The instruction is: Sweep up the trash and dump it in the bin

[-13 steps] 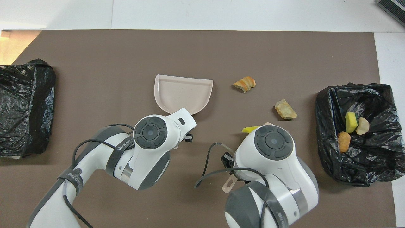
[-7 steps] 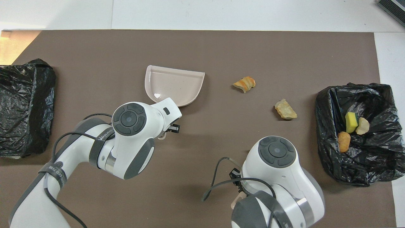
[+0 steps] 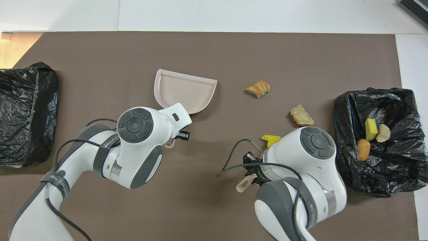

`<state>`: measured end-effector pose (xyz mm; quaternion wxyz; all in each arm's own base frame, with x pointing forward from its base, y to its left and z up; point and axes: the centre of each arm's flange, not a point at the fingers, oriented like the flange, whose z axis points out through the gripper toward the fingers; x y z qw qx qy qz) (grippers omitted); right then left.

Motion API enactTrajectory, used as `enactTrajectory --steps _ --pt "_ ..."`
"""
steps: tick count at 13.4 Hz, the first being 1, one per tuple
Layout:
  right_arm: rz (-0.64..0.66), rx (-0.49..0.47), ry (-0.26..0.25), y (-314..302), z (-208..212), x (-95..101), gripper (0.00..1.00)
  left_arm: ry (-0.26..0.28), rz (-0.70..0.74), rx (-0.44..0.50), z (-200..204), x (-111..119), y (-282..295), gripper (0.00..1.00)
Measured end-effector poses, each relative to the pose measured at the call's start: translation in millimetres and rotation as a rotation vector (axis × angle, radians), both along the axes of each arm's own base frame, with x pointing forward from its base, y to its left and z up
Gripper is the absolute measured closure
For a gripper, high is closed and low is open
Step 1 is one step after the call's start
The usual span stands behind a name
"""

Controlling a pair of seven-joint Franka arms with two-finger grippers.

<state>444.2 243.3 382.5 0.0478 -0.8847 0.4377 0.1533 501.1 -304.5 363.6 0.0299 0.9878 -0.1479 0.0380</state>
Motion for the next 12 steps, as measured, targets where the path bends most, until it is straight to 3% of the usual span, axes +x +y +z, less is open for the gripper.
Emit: enactTrajectory --steps 5,7,12 --pt "0.048 0.048 -0.103 16.5 27.2 26.4 0.74 -0.001 0.0 -0.001 -1.1 0.2 -0.5 0.52" --pt "0.062 0.059 -0.121 2.1 42.8 38.3 0.74 -0.003 -0.001 -0.001 -1.4 0.6 -0.3 0.68" --pt "0.168 0.071 -0.159 -24.0 77.3 46.6 0.74 -0.002 -0.004 0.0 -2.4 1.0 0.4 0.63"
